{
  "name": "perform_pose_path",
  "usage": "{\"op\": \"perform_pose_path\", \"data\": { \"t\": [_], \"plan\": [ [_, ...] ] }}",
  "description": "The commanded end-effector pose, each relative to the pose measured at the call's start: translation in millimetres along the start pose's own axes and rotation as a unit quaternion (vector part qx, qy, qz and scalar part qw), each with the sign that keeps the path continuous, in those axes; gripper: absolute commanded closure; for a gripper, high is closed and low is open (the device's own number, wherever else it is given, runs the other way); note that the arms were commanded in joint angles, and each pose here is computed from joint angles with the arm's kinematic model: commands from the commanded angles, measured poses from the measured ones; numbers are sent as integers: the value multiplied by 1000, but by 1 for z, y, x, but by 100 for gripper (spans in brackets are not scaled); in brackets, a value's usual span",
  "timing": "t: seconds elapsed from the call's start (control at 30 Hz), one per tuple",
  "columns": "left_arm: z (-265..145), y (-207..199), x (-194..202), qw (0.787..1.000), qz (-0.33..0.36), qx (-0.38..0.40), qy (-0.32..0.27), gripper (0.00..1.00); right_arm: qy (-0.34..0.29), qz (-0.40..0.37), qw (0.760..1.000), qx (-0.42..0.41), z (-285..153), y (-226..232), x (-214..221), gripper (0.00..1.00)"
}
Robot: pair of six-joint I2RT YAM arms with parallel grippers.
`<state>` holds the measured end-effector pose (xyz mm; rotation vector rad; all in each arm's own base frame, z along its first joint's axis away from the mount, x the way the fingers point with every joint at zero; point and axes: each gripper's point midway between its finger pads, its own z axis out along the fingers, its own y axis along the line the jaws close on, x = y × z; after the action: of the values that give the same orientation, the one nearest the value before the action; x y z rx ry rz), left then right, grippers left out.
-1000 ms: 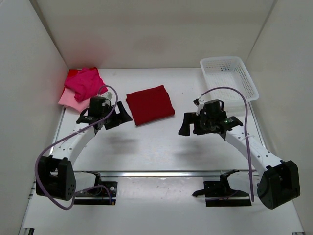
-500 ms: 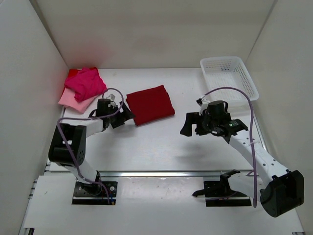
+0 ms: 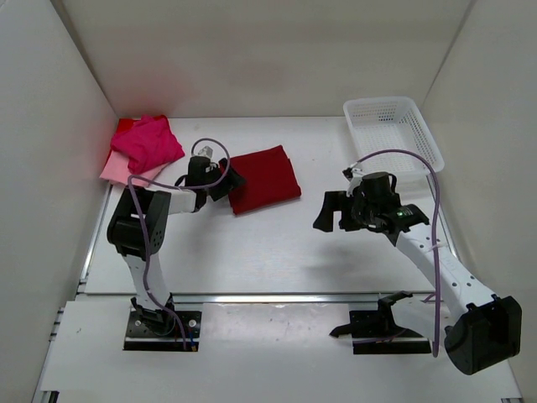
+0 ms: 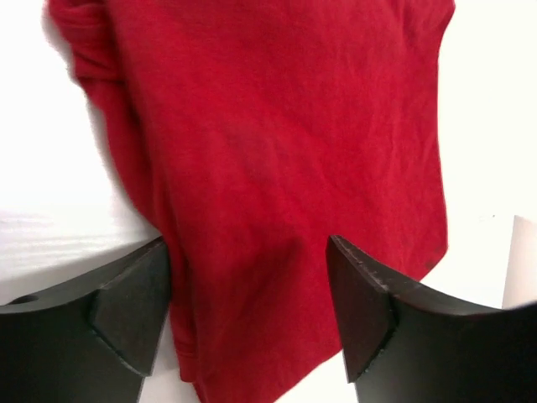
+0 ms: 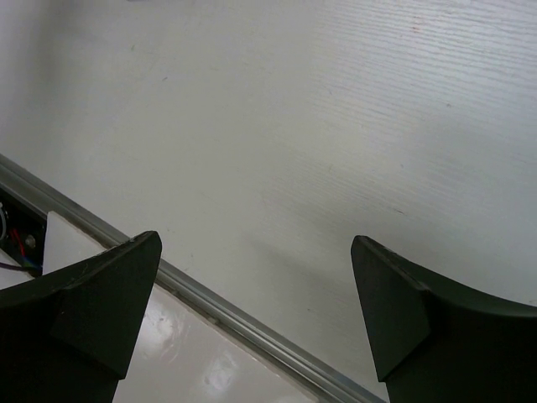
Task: Fold and stack the t-shirts
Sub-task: Place the square-folded T-shirt at the corner of the board.
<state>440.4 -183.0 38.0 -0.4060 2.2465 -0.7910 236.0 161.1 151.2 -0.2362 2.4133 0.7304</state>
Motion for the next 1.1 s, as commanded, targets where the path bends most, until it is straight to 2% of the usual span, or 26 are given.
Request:
{"op": "perform_pose_path", "data": {
  "t": [0.0,0.03,0.1,0.2,0.27,0.43,0.53,0.57,0.63,0.67,0.73,0.83,0.87,0.9,0.93,1.0,1.07],
  "plan": [
    [8,29,39,998,-49,-29,35,20,-37,-6,999,1,-10,5,-25,6],
    [10,29,40,998,-52,-25,32,22,-41,-8,999,3,-11,5,-27,6],
    [15,15,30,998,-66,-2,15,38,-39,-5,999,2,-11,5,-28,7],
    [24,-22,2,998,-44,33,-3,59,-39,-6,999,-4,-9,7,-30,7],
    [30,-45,-17,998,-21,50,-9,64,-39,-4,999,-3,-9,6,-31,7],
    [40,-81,-60,997,9,70,-12,89,-41,4,999,-7,-7,7,-36,7],
    [35,-115,-115,994,32,92,-46,98,-46,4,999,-2,-9,6,-40,7],
    [38,-111,-121,995,30,82,-40,100,-46,3,999,-5,-10,7,-42,6],
    [23,-135,-183,991,48,96,-82,100,-42,6,999,-5,-10,7,-40,7],
    [22,-129,-190,992,44,84,-79,100,-37,5,999,-6,-8,7,-39,6],
    [-11,-142,-257,985,49,89,-140,100,-38,6,999,-5,-6,5,-38,6],
    [-50,-133,-314,977,33,96,-188,100,-43,12,999,-6,-6,1,-37,7],
    [-69,-124,-332,974,29,88,-205,100,-43,13,999,-7,-5,0,-34,7],
    [-70,-121,-334,975,26,85,-203,100,-47,12,999,-12,-5,2,-36,7],
    [-89,-97,-358,971,18,70,-229,100,-44,14,999,-13,-5,0,-31,7],
    [-114,-70,-375,967,15,38,-251,100,-40,14,999,-19,-3,3,-25,7],
    [-130,-19,-380,966,-7,-8,-259,100,-42,7,999,-20,-2,5,-24,7]
  ]
}}
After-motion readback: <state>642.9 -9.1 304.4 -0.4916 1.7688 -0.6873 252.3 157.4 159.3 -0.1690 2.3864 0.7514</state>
